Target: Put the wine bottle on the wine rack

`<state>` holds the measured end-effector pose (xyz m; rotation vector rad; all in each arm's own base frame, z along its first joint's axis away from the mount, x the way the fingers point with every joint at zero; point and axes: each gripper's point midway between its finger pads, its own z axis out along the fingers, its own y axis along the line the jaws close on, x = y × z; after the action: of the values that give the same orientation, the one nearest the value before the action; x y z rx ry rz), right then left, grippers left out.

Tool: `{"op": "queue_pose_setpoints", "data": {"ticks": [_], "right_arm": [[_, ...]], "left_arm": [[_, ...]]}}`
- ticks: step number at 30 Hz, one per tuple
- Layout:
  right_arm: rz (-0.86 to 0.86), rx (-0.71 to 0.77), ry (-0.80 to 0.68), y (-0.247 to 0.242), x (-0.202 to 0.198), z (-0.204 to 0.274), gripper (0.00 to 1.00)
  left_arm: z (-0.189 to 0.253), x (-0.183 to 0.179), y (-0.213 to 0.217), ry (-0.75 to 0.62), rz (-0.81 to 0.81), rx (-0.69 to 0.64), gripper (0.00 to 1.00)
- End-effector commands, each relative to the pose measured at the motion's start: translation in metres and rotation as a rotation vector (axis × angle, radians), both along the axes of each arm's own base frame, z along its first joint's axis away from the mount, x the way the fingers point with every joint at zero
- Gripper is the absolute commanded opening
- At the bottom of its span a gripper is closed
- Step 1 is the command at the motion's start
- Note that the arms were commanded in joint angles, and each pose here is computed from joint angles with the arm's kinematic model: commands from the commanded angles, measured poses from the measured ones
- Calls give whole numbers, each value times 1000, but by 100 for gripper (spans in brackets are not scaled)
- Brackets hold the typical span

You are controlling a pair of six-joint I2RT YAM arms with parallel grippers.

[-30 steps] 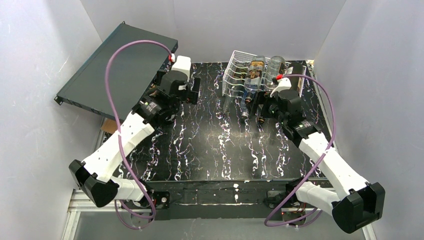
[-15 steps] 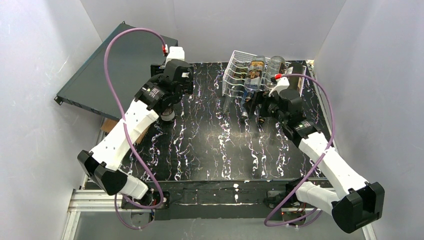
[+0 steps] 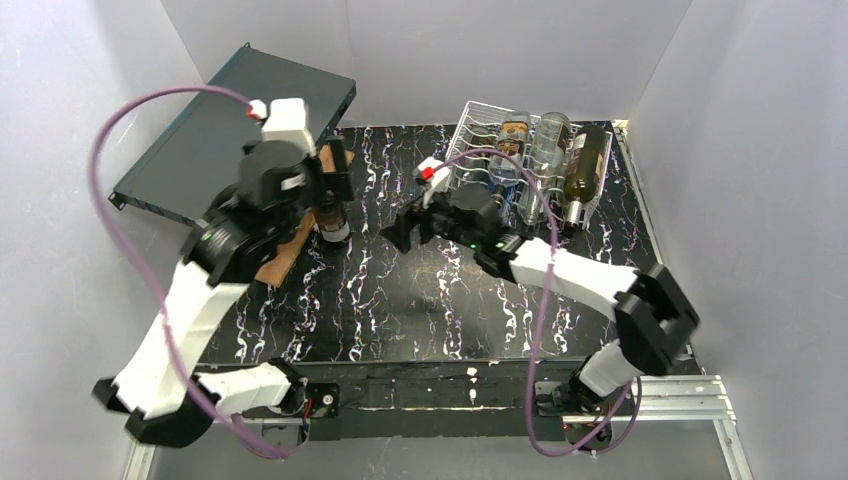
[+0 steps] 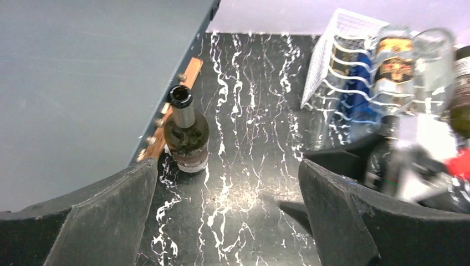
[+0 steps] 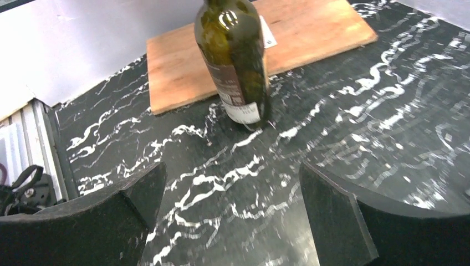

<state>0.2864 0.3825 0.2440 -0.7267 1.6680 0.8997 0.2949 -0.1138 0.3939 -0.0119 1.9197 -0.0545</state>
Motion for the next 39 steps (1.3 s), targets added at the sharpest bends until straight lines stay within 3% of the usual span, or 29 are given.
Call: {"op": "queue_pose_setpoints", "data": {"ticks": [1, 8, 18, 31, 35, 39], "right_arm": [[43, 168, -159, 54, 20, 42, 98], [88, 163, -259, 122, 43, 23, 98], [103, 166, -299, 172, 54, 3, 98], [-72, 6, -315, 197, 93, -44, 98], [-95, -34, -338, 191, 93, -46, 87], [-46, -71, -386, 183, 82, -43, 54]], "left_arm": [[15, -44, 25, -35, -40, -48, 98], [22, -86, 59, -104, -37, -59, 98], [15, -107, 71, -109, -59, -61, 98], [14, -119, 77, -115, -77, -63, 98], [12, -119, 79, -108, -70, -51, 98], [6, -119, 79, -93, -69, -45, 98]]}}
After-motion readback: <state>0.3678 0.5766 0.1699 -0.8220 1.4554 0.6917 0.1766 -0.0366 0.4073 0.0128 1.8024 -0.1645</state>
